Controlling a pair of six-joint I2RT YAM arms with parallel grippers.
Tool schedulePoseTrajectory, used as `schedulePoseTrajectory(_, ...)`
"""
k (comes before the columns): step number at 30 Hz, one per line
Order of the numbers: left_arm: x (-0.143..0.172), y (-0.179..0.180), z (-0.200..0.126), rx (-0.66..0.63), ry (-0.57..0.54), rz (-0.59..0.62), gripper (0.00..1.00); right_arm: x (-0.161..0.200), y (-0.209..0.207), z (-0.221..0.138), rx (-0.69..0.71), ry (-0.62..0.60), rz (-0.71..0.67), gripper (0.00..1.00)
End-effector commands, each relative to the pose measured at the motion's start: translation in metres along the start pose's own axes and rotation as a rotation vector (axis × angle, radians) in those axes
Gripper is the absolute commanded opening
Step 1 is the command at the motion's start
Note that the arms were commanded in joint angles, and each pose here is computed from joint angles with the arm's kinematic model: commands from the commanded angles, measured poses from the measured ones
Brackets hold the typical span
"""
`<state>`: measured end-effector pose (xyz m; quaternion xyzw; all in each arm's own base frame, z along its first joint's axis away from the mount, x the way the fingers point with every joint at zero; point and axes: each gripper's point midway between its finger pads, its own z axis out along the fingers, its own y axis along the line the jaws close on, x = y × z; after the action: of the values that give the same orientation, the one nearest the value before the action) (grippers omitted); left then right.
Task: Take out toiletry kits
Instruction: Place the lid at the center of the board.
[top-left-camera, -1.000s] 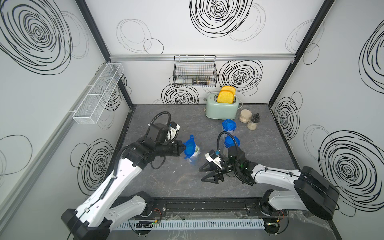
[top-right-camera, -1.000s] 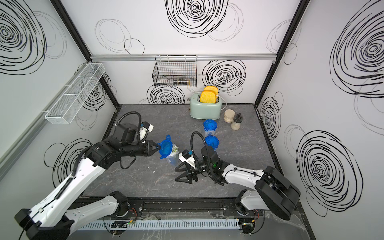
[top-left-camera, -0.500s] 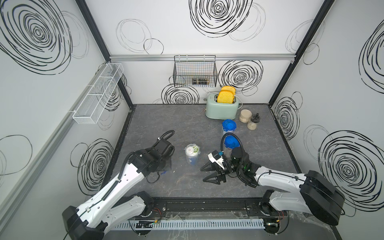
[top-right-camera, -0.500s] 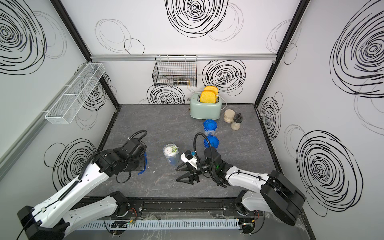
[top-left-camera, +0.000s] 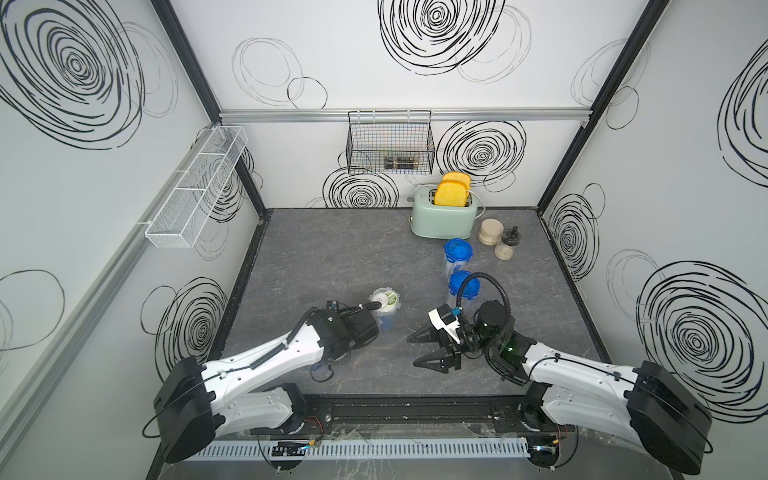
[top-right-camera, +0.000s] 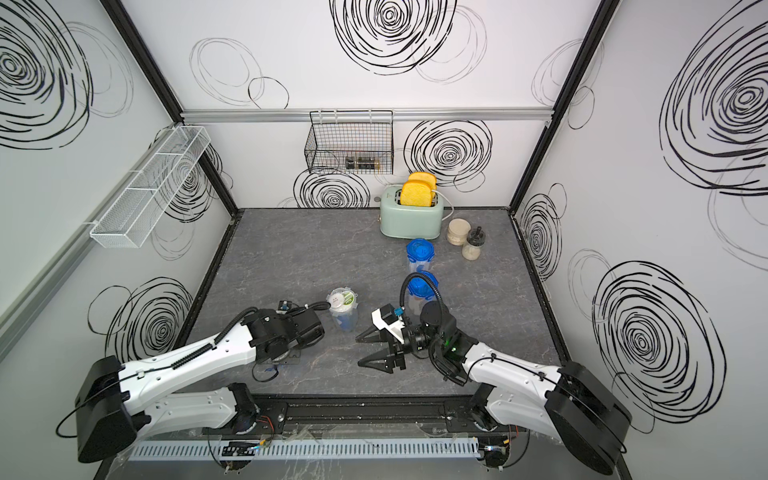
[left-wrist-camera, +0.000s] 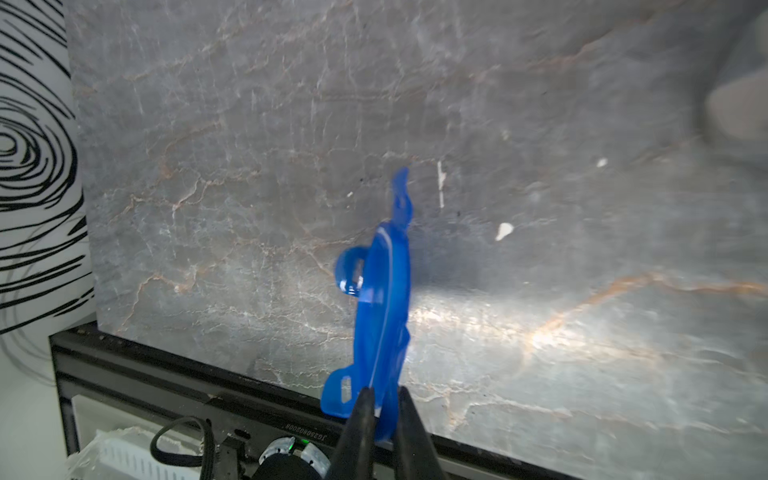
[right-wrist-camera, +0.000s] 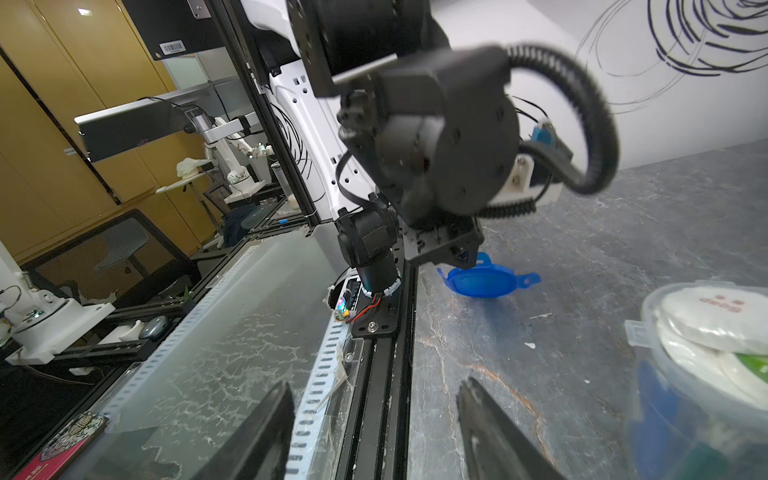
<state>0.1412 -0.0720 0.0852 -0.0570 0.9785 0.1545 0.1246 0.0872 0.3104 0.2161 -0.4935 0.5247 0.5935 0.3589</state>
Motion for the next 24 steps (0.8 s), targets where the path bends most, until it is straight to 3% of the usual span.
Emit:
schedulePoseTrajectory(1, -0.003, 0.008, 0.0, -0.059, -0.029, -0.053, 0.15, -0.008, 0.006, -0.002, 0.0, -0.033, -0.039, 0.65)
schedulePoseTrajectory(14, -0.001, -0.003, 0.001, 0.021, -0.028, -0.057, 0.27, -0.009, 0.01, -0.003, 0.004, -0.035, -0.053, 0.66)
schedulePoseTrajectory(19, -0.03, -0.006, -0.038, 0.19, -0.155, -0.119, 0.32, -0.004, 0.002, -0.002, 0.043, -0.023, -0.055, 0.67)
schedulePoseTrajectory(22, -0.054, -0.013, -0.07, 0.362, -0.268, -0.129, 0.33, 0.001, -0.01, -0.003, 0.103, -0.012, -0.055, 0.71)
schedulePoseTrajectory(24, -0.069, -0.014, -0.091, 0.475, -0.351, -0.136, 0.41, 0.005, -0.025, -0.004, 0.184, -0.002, -0.054, 0.77)
